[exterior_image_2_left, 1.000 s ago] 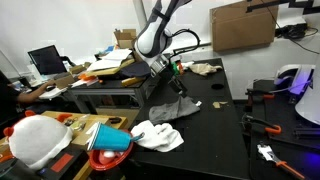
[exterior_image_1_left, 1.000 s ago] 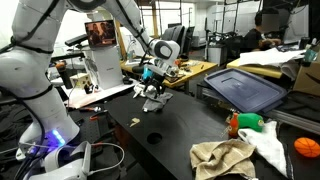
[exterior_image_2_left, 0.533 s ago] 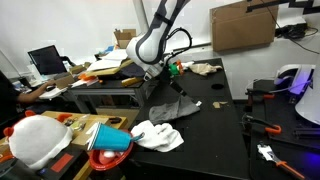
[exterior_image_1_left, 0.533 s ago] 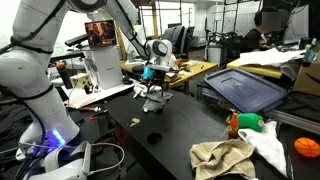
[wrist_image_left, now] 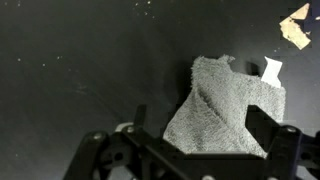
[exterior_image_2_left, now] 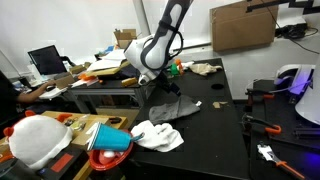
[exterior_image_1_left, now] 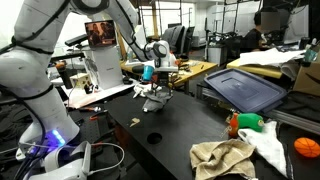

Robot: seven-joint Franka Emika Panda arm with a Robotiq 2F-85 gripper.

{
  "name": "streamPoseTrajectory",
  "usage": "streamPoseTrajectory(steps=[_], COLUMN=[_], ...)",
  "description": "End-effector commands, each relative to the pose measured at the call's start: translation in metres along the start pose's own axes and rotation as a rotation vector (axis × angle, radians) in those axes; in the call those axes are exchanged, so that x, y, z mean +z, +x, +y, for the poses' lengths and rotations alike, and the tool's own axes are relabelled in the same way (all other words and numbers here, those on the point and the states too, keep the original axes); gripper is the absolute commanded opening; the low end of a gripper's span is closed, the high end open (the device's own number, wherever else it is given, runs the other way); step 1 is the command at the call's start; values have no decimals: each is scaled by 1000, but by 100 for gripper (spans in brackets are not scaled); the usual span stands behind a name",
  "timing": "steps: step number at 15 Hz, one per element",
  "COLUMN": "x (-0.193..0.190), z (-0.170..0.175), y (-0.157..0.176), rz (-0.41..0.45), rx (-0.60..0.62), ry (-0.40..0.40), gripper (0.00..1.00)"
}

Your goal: Move the grey towel to the right and unfold it

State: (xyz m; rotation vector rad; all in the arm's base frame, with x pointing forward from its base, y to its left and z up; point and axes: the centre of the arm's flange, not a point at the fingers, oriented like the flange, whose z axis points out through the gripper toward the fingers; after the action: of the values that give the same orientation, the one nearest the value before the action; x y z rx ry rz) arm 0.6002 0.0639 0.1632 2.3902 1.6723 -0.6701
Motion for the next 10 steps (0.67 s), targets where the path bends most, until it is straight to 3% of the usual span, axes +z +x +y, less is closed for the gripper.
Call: streamPoseTrajectory(steps=[1,4,10], x=[6,15,25], z=[14,15,5], y=[-4,-9,-20], rz=[72,120,205], rx=[-147,-223,-238], ry=[2,72,205], gripper=[100,100,100])
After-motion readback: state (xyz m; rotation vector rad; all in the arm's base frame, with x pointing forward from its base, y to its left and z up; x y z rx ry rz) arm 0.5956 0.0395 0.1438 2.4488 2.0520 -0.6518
